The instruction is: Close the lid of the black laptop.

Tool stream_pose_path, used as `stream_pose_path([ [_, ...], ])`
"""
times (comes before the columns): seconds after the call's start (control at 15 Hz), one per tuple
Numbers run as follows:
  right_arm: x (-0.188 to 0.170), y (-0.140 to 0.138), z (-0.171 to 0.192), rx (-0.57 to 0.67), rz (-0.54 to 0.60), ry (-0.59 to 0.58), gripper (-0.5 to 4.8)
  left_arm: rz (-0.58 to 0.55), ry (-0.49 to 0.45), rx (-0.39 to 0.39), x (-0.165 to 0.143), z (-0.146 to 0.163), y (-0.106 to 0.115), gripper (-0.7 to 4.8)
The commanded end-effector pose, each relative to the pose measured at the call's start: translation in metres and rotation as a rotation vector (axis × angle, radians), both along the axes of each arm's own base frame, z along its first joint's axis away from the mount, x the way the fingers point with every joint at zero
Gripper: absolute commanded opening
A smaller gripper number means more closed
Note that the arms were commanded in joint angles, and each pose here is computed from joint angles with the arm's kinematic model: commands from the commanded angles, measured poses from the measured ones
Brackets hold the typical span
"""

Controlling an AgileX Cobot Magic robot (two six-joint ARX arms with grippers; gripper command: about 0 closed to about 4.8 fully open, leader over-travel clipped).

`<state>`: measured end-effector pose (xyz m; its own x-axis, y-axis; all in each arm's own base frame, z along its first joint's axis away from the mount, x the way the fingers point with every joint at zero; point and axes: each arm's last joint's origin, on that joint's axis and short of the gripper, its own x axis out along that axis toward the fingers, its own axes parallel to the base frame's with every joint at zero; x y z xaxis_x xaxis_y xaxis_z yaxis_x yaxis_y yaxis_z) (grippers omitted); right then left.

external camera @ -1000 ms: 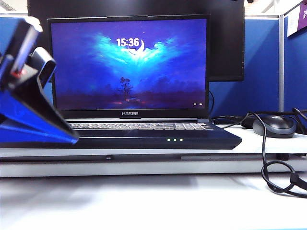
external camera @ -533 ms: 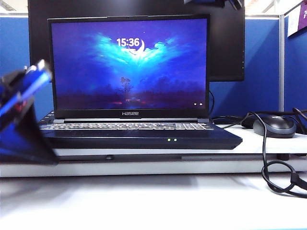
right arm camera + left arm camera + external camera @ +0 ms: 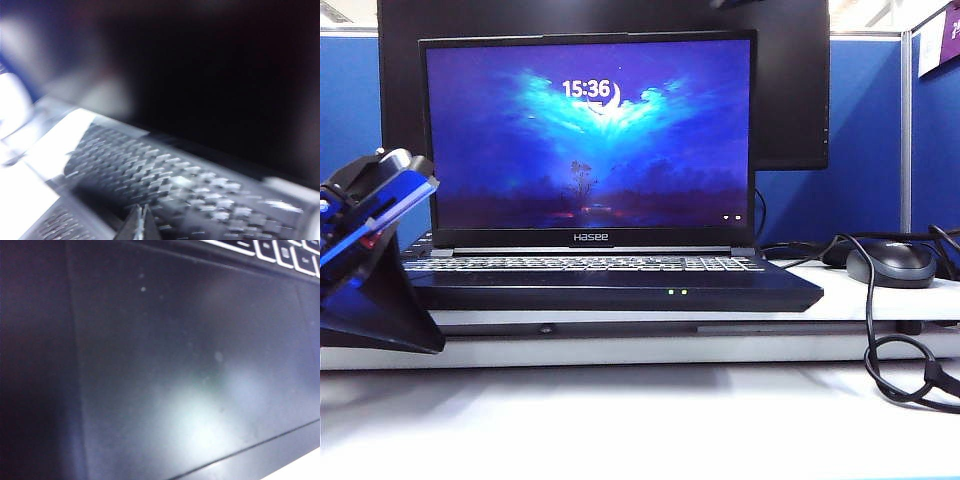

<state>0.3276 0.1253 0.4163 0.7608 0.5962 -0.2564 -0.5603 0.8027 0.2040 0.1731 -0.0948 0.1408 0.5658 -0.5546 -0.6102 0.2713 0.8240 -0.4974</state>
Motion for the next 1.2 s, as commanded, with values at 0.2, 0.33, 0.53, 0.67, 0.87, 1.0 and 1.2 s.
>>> stream_pose_path([
  [0.2,0.004,0.02,-0.012,-0.038,-0.002,0.03,-0.01,0.001,-0.116,-0.022,0.008,0.009,-0.003,0.0],
  [0.33,0.009,0.027,-0.019,-0.049,0.002,0.06,-0.01,0.001,-0.112,-0.02,0.008,0.008,-0.003,0.0],
  [0.53,0.007,0.037,-0.027,-0.071,0.025,0.102,-0.01,0.001,-0.124,-0.017,0.009,0.009,-0.003,0.0],
  [0.67,0.004,0.041,-0.029,-0.086,0.042,0.133,-0.01,0.002,-0.14,-0.025,0.01,0.01,-0.004,-0.01],
  [0.87,-0.001,0.045,-0.035,-0.133,0.061,0.169,-0.01,0.04,-0.176,-0.015,0.012,0.012,-0.003,-0.01],
  [1.0,-0.004,0.045,-0.038,-0.165,0.075,0.193,-0.01,0.054,-0.191,-0.01,0.013,0.013,-0.003,-0.01],
  [1.2,-0.003,0.049,-0.034,-0.165,0.079,0.141,-0.01,0.053,-0.197,-0.004,0.013,0.013,-0.003,-0.01],
])
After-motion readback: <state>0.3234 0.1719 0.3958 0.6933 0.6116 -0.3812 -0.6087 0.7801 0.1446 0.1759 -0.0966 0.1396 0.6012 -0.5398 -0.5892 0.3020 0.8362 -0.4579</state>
